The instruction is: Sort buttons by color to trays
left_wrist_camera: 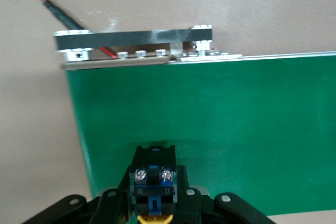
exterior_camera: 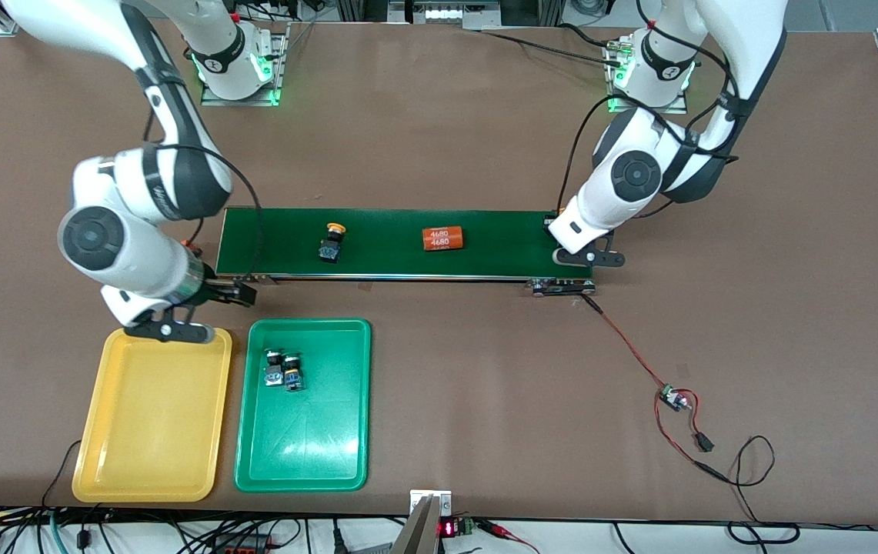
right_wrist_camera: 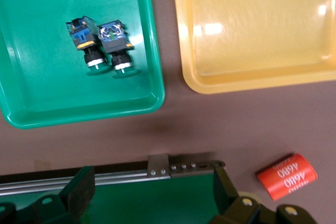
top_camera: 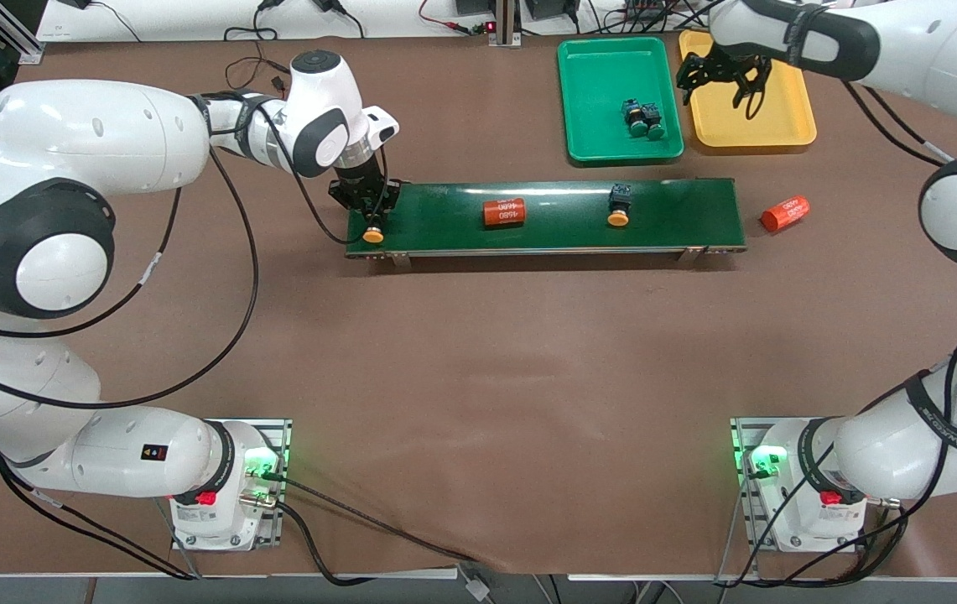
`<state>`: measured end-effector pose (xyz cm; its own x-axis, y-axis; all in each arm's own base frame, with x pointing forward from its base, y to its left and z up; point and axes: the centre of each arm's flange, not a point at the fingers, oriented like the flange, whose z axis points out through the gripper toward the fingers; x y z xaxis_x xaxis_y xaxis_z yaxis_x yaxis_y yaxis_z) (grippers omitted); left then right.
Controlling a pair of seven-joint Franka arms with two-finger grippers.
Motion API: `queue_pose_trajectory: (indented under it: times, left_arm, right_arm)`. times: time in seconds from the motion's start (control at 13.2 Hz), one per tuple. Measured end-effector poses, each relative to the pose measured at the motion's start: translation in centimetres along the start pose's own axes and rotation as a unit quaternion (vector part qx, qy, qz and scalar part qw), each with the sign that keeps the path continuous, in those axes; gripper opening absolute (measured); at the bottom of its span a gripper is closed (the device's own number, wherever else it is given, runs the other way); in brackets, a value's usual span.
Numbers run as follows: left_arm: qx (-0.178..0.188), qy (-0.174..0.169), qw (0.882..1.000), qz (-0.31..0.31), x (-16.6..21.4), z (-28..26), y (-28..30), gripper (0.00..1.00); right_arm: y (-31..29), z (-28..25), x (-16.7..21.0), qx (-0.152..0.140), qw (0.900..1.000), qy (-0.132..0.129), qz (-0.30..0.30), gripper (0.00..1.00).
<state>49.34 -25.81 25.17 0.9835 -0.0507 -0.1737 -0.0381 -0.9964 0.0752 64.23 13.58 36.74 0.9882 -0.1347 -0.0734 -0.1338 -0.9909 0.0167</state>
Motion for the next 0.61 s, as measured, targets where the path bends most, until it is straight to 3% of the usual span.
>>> queue_pose_trajectory:
  times: [0.38,0.61]
  left_arm:
    - [-0.010,0.003,1.000,0.000,1.6,0.0,0.7,0.33]
    - [-0.013,0.005,1.000,-0.002,2.0,-0.1,0.7,0.33]
  right_arm:
    - [3.0,1.1,-3.9,0.018,0.999,-0.031,0.031,1.00]
    - [2.3,3.5,-6.2,0.031,0.999,-0.023,0.033,1.00]
